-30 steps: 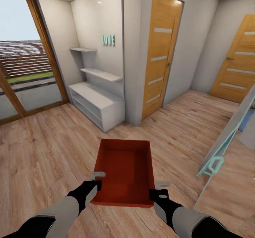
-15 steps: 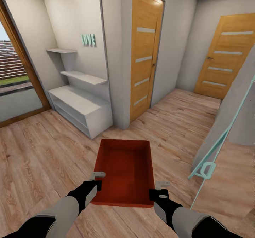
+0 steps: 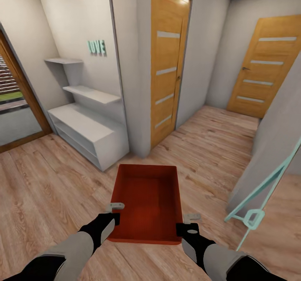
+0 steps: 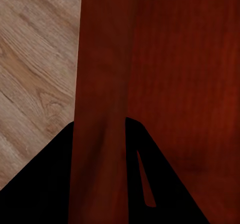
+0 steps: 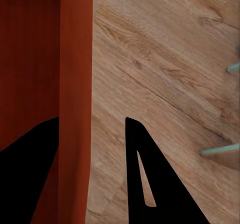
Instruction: Move the two storage containers from the living room to the garage. In the garage, place one container on the floor and stack the other container on top of it (either order is fine).
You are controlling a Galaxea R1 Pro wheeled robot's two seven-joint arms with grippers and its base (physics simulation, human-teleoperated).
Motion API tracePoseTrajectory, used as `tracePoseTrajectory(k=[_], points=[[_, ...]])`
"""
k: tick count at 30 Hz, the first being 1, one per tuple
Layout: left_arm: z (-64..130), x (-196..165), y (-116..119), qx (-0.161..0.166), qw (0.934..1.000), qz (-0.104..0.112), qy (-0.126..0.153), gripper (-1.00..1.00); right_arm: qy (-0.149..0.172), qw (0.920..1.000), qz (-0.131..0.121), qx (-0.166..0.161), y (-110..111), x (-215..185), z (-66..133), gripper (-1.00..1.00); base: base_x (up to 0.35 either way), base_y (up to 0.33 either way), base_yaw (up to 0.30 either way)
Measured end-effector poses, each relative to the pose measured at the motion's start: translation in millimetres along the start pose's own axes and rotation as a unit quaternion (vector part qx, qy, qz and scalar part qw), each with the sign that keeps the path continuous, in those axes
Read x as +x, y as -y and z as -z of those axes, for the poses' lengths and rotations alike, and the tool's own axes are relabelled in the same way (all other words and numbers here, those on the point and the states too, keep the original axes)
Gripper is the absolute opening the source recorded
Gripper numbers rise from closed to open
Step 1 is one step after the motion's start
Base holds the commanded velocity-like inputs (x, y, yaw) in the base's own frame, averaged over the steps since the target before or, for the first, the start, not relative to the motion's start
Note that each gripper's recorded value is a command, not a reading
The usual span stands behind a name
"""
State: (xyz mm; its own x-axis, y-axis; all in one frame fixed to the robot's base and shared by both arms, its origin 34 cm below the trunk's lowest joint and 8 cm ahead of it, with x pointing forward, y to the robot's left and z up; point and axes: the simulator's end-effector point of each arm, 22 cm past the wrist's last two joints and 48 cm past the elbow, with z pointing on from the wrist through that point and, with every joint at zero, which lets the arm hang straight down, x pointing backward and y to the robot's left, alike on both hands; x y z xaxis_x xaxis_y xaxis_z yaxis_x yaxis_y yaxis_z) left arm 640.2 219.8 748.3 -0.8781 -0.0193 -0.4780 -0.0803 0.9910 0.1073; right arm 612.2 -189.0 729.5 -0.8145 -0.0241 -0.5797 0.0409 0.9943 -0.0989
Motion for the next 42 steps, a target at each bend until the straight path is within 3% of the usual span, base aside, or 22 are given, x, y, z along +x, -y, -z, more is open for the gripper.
tracePoseTrajectory(k=[16, 42], points=[[0.0, 0.0, 0.1, 0.000, 1.0000, 0.000, 0.000, -1.00, 0.000, 1.0000, 0.000, 0.000, 0.1, 0.1, 0.0, -1.00, 0.323, 0.000, -0.013], [0.0, -0.1, 0.2, 0.000, 1.0000, -0.001, 0.000, -1.00, 0.000, 1.0000, -0.001, 0.000, 0.1, 0.5, 0.1, -1.00, 0.323, 0.000, -0.275]])
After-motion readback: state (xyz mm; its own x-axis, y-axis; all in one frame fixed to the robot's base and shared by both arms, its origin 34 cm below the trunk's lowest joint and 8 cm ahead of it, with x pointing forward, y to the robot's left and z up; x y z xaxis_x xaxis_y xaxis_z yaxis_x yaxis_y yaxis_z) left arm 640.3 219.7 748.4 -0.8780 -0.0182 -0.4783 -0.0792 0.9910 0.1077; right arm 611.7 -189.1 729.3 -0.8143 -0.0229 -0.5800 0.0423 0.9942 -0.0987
